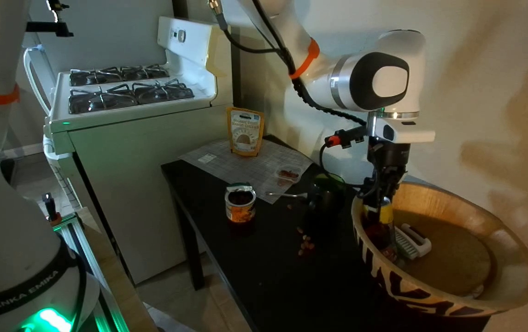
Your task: Put the can in the black cup
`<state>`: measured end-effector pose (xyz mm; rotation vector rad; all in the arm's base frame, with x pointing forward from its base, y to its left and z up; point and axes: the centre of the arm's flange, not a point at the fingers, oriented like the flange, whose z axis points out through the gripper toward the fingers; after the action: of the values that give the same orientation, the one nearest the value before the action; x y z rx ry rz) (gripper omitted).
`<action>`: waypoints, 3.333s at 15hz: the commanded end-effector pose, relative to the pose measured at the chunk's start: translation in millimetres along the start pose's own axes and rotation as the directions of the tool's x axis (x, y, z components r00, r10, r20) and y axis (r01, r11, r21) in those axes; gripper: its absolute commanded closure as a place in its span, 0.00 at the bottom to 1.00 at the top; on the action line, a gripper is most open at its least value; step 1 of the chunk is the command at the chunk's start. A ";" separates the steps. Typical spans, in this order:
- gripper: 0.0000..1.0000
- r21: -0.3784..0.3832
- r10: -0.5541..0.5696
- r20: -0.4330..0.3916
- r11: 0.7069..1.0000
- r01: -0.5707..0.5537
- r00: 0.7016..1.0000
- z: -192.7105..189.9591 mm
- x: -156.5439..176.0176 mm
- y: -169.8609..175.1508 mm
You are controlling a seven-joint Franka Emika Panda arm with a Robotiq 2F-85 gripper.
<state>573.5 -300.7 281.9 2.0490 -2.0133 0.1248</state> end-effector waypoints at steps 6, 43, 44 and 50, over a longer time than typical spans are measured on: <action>0.61 0.151 0.026 -0.077 0.988 -0.014 0.997 -102.7 25.4 51.9; 0.61 0.209 -0.351 0.113 0.923 0.323 0.929 -117.5 -79.7 -15.8; 0.61 0.206 -0.353 0.118 0.923 0.324 0.928 -115.3 -80.3 -17.4; 0.61 0.197 -0.380 0.126 0.915 0.353 0.916 -99.4 -93.4 -22.9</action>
<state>599.8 -188.6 358.1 2.5522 -1.7251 0.0619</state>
